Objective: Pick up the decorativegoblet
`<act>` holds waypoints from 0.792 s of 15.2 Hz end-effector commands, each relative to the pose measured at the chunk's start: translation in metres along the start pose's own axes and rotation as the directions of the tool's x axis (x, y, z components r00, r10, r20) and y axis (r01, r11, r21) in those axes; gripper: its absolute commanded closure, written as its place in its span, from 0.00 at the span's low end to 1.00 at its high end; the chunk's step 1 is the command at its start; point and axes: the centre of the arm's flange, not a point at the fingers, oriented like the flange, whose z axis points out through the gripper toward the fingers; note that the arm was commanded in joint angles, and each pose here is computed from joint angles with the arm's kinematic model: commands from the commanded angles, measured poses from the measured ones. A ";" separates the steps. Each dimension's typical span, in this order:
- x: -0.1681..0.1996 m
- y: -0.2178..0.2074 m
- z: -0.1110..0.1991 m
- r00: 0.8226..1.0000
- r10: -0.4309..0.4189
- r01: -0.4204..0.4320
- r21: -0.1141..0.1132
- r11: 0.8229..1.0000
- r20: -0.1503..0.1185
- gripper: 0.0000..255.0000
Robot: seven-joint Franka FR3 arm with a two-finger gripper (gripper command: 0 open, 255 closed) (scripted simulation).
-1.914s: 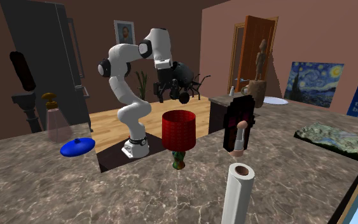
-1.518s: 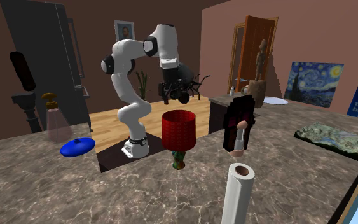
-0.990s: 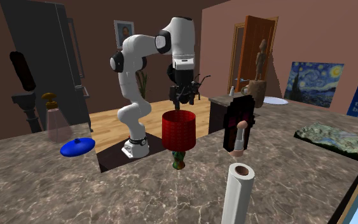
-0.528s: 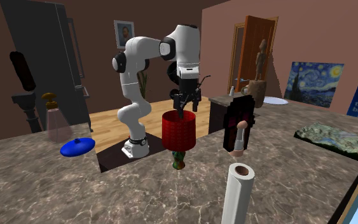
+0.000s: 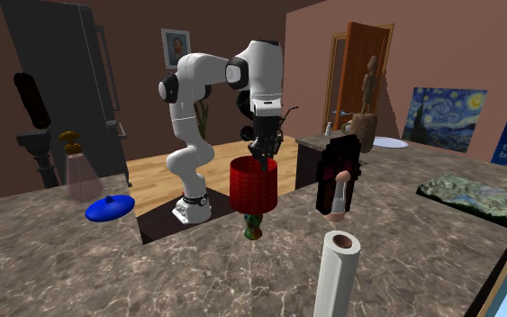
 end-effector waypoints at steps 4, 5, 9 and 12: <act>0.000 0.000 0.000 1.000 0.000 0.000 0.000 1.000 0.000 1.00; 0.000 0.001 0.001 1.000 0.000 0.000 0.000 1.000 0.000 1.00; 0.000 0.000 -0.020 1.000 0.000 0.000 0.000 1.000 0.000 1.00; 0.000 0.000 -0.036 1.000 0.000 0.000 0.000 1.000 0.000 1.00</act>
